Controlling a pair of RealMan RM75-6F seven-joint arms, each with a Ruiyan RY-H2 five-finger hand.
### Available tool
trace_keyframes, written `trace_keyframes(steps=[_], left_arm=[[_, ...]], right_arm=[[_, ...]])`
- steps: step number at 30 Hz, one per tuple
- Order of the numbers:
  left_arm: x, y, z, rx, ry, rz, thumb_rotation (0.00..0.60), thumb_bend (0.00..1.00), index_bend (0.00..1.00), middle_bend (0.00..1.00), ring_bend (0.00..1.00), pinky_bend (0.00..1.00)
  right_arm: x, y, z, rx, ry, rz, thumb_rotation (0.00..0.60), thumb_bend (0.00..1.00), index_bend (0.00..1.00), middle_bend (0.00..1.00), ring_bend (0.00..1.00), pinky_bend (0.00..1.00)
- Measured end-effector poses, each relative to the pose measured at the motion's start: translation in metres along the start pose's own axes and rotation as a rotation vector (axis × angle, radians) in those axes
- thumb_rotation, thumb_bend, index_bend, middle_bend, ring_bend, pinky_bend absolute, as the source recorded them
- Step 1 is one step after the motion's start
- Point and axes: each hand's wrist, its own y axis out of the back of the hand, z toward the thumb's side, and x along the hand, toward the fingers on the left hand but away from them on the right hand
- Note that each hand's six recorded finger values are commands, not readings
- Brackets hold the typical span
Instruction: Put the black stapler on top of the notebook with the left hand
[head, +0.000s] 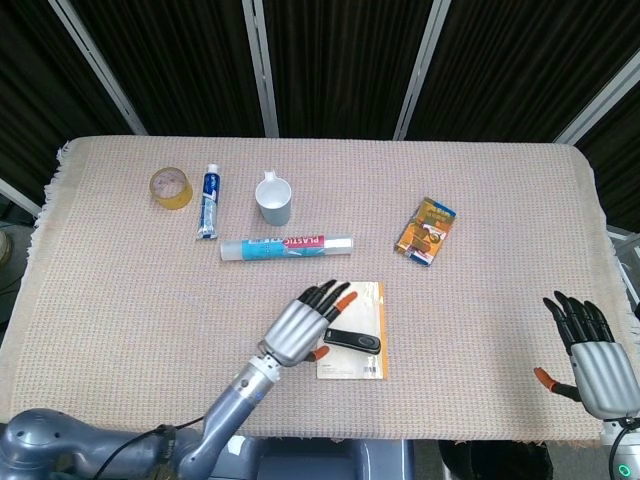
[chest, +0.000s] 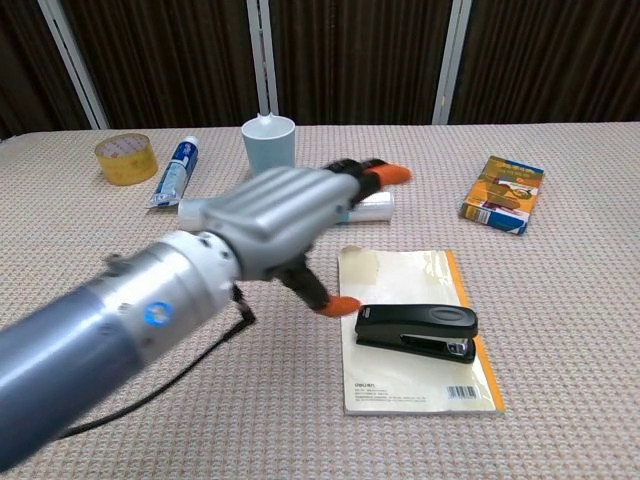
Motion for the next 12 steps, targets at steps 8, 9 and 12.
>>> trace_keyframes(steps=[8,9,12], left_arm=[[-0.115,0.04,-0.117,0.223,0.293,0.05,0.6,0.21,0.0,0.0,0.0,0.17],[-0.136,0.044,-0.13,0.243,0.349,0.058,0.6,0.21,0.0,0.0,0.0,0.17],[-0.186,0.045,-0.154,0.258,0.478,0.067,0.6,0.22,0.0,0.0,0.0,0.15]], right_arm=[[0.001,-0.002,0.004,0.029,-0.004,-0.008,0.6,0.12,0.0,0.0,0.0,0.0],[0.001,-0.003,0.004,0.035,-0.005,-0.006,0.6,0.12,0.0,0.0,0.0,0.0],[-0.001,-0.008,0.006,0.054,-0.011,0.004,0.6,0.12,0.0,0.0,0.0,0.0]])
